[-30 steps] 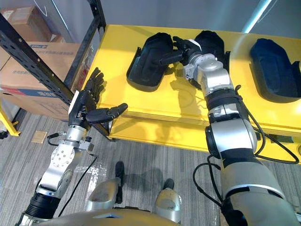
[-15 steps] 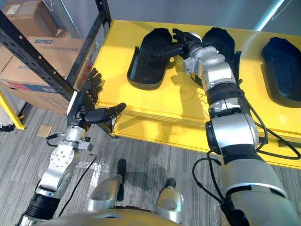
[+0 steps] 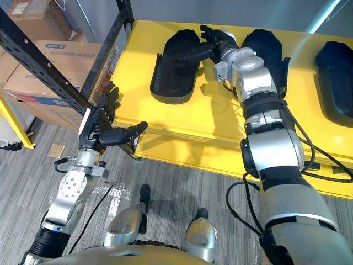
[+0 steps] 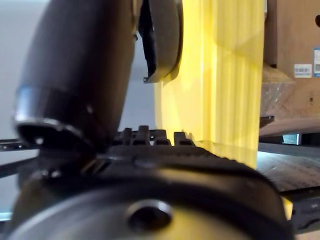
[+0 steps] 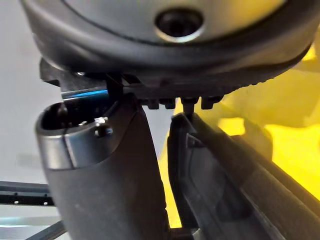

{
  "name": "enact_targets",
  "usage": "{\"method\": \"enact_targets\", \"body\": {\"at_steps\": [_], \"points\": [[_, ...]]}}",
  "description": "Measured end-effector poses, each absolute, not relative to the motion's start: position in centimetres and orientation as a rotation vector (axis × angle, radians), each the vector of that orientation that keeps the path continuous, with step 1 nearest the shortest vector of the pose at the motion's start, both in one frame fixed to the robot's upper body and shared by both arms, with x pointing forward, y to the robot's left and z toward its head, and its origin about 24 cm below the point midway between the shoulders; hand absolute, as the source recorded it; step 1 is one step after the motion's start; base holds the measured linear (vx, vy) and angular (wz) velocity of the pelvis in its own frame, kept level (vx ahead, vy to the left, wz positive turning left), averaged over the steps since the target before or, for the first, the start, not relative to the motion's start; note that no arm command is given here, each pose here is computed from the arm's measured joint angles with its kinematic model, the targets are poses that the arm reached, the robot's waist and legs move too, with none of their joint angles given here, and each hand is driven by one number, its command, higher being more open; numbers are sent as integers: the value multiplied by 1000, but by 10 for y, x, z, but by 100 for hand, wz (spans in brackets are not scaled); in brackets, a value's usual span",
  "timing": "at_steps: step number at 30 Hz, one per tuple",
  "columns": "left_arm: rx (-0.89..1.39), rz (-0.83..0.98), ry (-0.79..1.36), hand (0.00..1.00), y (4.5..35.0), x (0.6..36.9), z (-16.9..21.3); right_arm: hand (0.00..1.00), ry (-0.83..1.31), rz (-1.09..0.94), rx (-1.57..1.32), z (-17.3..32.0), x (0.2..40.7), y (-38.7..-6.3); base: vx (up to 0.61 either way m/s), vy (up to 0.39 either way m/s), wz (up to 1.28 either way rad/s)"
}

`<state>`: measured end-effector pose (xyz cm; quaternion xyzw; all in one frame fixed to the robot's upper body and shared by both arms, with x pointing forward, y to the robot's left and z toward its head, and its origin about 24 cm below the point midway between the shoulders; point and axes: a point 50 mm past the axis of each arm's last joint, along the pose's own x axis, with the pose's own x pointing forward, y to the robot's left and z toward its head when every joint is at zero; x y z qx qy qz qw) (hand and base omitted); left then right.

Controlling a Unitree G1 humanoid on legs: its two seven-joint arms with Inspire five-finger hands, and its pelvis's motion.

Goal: Walk over and take three plastic housings, then place them on the shelf

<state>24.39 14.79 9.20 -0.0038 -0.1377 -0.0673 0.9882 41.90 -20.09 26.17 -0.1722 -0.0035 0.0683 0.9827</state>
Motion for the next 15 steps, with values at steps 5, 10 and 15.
{"method": "enact_targets", "body": {"at_steps": [5,10,15], "points": [[-12,-137,-276,100,148,244,92,100,-66,128,-337,268,419,-200,4,-14,0],[-10,-163,-279,100,146,243,92,100,-229,99,-351,292,417,-195,-2,-21,-1],[41,-201,-294,100,142,242,93,100,-383,76,-364,318,408,-193,0,0,-3]]}}
